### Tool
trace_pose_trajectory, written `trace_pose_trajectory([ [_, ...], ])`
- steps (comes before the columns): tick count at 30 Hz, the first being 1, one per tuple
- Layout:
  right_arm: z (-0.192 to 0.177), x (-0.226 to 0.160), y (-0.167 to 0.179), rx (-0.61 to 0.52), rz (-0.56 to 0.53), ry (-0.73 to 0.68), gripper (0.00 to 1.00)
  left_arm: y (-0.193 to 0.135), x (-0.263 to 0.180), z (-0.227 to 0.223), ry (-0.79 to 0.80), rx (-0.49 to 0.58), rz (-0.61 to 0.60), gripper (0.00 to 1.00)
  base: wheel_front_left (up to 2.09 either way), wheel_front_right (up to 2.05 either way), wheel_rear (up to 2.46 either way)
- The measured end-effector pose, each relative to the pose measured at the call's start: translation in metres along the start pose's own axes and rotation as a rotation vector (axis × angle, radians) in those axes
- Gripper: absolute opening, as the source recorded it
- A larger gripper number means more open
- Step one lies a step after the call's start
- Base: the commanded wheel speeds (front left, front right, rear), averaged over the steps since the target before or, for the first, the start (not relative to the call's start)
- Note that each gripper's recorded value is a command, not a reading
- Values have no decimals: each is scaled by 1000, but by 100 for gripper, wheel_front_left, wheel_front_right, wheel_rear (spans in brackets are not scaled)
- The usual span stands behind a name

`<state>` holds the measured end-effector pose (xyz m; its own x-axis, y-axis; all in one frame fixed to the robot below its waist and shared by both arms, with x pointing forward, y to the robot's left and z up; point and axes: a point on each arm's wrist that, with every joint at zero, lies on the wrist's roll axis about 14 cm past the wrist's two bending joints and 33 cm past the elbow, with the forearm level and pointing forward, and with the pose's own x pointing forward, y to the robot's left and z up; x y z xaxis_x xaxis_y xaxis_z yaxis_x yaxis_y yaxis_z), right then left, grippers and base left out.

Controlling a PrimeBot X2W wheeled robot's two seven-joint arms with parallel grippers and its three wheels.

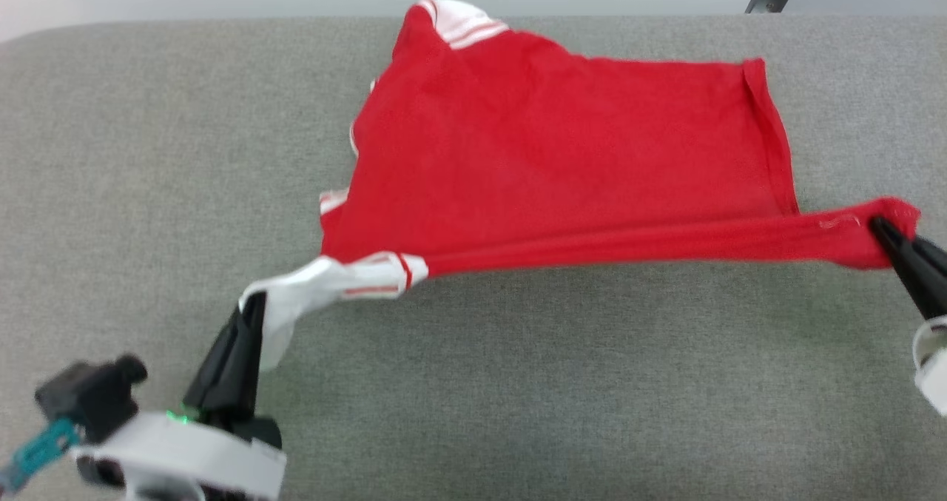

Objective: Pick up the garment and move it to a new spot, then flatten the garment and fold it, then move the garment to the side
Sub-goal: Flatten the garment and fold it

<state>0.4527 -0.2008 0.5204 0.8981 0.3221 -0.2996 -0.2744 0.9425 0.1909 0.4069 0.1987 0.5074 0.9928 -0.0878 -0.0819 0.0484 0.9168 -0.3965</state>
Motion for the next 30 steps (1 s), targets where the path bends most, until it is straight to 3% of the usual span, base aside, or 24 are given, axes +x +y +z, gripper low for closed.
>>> trace_pose_trajectory([
  [9, -9, -42, 5, 8, -64, 39, 0, -15, -41, 3, 62, 17, 37, 0, 0, 0, 0],
  [15, -15, -49, -1, 23, -101, 67, 0, -25, -43, 0, 103, 35, 11, 0, 0, 0, 0],
  [21, -35, -31, -10, 68, -110, 141, 0, -35, -9, -8, 108, -31, -68, 0, 0, 0, 0],
  [27, -44, 2, -22, 88, -115, 166, 0, -35, 37, -20, 110, -10, -117, 0, 0, 0, 0],
  [30, -49, 20, -23, 94, -110, 174, 0, -27, 58, -30, 120, 88, -118, 0, 0, 0, 0],
])
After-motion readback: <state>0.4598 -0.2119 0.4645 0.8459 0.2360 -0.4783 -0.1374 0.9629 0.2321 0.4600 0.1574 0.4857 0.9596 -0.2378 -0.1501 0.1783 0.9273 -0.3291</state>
